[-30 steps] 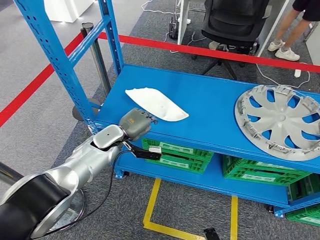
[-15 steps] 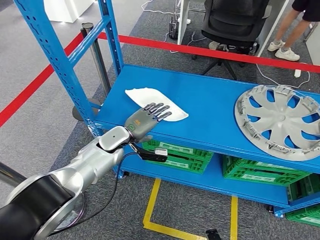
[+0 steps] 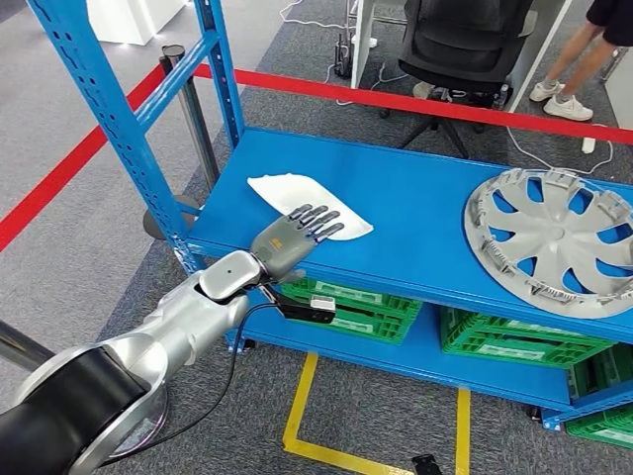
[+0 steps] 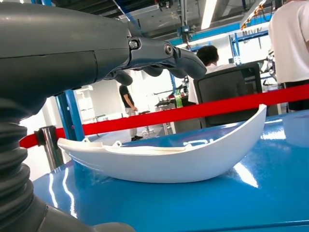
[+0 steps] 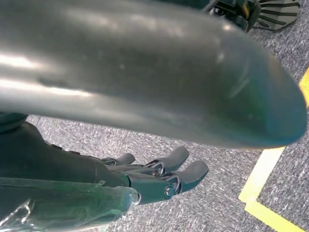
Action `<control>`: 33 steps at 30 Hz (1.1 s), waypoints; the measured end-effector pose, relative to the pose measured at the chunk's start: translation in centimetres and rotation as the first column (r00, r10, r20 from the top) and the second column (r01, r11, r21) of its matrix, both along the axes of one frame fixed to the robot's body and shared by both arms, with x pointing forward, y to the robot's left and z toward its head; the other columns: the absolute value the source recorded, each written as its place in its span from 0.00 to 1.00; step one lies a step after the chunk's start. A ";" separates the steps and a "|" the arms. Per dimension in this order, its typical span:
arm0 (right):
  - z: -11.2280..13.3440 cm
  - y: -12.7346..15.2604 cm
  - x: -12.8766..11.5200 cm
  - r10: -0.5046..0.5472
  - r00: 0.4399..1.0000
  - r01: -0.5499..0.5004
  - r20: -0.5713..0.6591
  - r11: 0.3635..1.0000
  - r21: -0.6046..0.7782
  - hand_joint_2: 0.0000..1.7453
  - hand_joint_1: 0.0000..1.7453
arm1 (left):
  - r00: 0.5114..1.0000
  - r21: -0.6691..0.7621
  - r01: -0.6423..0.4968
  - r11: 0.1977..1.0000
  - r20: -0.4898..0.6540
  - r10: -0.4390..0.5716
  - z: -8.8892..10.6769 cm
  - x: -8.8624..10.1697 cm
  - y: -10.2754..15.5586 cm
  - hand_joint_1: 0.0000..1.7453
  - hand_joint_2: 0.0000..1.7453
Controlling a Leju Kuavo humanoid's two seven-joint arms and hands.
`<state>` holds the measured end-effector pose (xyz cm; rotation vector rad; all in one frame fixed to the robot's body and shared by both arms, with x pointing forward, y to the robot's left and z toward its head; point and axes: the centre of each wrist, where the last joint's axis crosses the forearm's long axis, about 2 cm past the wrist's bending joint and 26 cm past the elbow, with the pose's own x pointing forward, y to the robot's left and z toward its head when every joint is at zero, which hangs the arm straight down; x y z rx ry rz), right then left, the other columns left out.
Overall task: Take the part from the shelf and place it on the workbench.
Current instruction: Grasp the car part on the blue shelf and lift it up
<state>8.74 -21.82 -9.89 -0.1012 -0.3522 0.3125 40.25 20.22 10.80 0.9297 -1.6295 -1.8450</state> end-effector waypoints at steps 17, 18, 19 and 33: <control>-0.1 -0.4 -0.3 -0.004 1.000 0.003 -0.005 1.000 -0.010 0.00 0.00 | 0.982 0.028 -0.088 0.996 -0.164 0.092 -0.7 -0.1 0.8 0.00 1.00; -0.1 -0.5 -0.3 -0.004 1.000 0.003 -0.006 1.000 -0.010 0.00 0.00 | 0.978 0.034 -0.097 0.995 -0.180 0.102 -0.8 -0.2 0.8 0.00 1.00; -0.1 -0.5 -0.3 -0.004 1.000 0.003 -0.006 1.000 -0.010 0.00 0.00 | 0.975 0.039 -0.106 0.994 -0.193 0.112 -0.9 -0.2 0.9 0.00 1.00; -0.1 -0.5 -0.4 -0.003 1.000 0.003 -0.007 1.000 -0.010 0.00 0.00 | 0.964 0.062 -0.153 0.986 -0.211 0.163 -1.3 -0.3 1.8 0.00 1.00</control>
